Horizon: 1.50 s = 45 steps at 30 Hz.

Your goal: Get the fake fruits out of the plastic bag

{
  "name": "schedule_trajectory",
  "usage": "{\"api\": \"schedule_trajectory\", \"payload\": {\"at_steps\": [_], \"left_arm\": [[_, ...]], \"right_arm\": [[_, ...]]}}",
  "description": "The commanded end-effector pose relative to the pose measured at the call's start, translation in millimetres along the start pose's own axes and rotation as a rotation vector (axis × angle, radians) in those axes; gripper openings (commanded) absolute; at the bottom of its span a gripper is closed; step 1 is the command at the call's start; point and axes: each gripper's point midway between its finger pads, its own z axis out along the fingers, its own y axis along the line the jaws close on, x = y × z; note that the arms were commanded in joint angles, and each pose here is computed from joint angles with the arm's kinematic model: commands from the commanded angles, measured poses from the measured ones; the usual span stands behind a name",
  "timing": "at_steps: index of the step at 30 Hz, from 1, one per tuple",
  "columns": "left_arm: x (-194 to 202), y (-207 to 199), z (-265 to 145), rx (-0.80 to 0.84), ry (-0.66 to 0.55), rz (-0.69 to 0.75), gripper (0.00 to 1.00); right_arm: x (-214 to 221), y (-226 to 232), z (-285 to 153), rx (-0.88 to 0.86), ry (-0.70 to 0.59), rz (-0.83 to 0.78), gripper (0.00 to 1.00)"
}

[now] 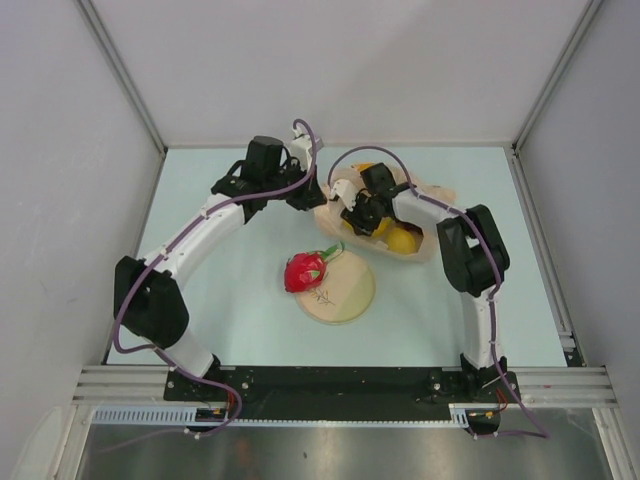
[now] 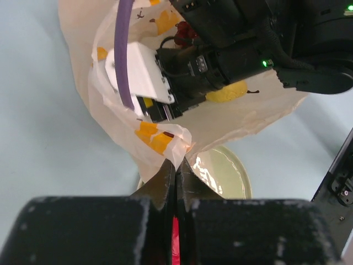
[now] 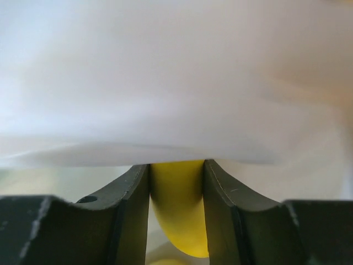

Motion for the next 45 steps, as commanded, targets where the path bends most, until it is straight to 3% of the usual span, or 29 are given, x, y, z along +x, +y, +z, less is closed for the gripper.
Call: {"api": "schedule_trajectory", "payload": {"at_steps": [1,8,14,23,28,36,45], "left_arm": [[-18,-13,-15,0.019,-0.069,0.051,0.0],[-17,-21,-19,0.035,-0.085,0.055,0.0],[-19,-27,-20,0.049,-0.099,0.051,0.0],[-29,-29,-18,0.06,-0.109,0.048,0.0],[-23,-26,-21,0.036,-0.108,0.054,0.0],[-22,-20,-11,0.017,-0.081,0.063,0.0],[-18,-46,-11,0.038,-0.08,0.111,0.0]], "right_arm": [[-49,18,-59,-0.019,-0.074,-0.088,0.17],[-57,60,-122,0.002,-0.058,-0.224,0.14],[-44,75,-169,0.006,-0.029,-0.226,0.13],[-19,64,-195,0.021,0.004,-0.068,0.13],[-39,120,-224,-0.099,-0.074,-0.208,0.06],[-35,188,-185,-0.22,-0.088,-0.615,0.0],[-41,230,-144,-0.391,-0.114,-0.505,0.0]]}}
